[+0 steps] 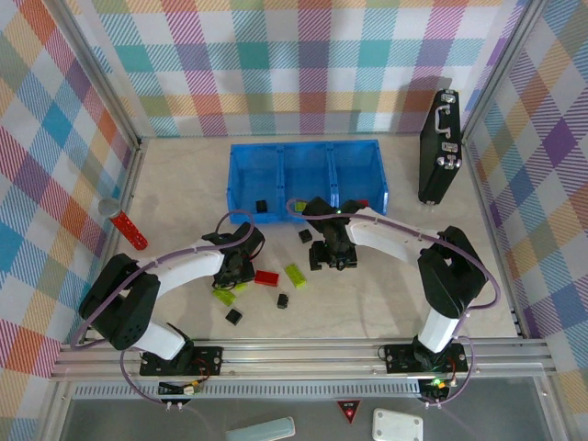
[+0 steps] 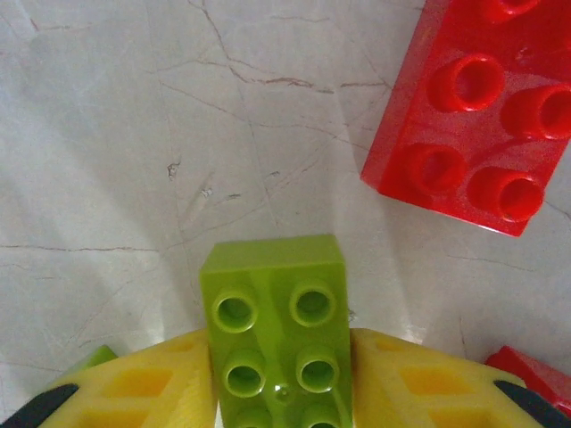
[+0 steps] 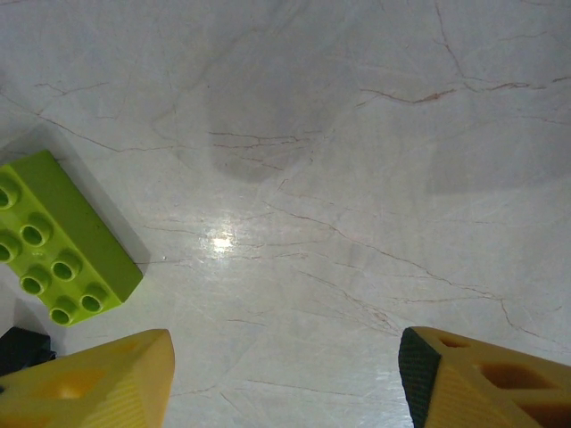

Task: Sort the legos into containers by color
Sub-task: Pick up the lego from the bottom-left of the table.

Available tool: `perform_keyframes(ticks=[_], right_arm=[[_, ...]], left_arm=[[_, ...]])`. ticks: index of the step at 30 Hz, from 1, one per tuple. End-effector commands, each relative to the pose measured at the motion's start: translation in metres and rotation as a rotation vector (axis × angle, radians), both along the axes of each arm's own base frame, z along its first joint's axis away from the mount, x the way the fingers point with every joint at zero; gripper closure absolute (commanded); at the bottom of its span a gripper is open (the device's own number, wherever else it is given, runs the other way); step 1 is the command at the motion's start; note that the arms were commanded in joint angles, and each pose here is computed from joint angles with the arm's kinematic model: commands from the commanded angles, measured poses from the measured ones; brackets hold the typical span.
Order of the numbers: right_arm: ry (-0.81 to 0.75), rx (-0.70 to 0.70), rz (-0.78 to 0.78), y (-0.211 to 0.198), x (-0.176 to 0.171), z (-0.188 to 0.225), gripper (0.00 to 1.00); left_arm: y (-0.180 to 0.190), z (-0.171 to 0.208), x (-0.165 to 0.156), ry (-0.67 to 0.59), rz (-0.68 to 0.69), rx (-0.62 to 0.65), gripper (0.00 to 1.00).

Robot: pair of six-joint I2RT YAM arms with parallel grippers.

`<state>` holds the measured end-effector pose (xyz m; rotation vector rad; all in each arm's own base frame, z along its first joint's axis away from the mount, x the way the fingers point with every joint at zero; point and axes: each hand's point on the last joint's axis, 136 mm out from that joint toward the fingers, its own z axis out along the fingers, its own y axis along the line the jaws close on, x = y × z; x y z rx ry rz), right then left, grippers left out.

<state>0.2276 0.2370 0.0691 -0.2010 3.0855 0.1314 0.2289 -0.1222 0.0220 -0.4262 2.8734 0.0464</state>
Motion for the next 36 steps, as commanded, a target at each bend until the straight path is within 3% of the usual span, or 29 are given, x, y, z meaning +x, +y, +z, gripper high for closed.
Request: perform_keyframes(ticks=[1,21,36], right_arm=[[0.009,-0.021,0.013,0.001,-0.003,0.003,0.31],[-0.071,-0.044,-0.025,-0.022,0.0,0.024,0.31],[-0.104,-0.053,-0.151,-0.085,-0.01,0.028,0.31]], left_arm=[[0.005,-0.001,-0.002,0.007,0.002,0.013,0.62],[-0.011,0.068,0.028,-0.087,-0.114,0.001,0.66],[-0.096,0.11,0.086,-0.154,-0.275,-0.087,0.66]])
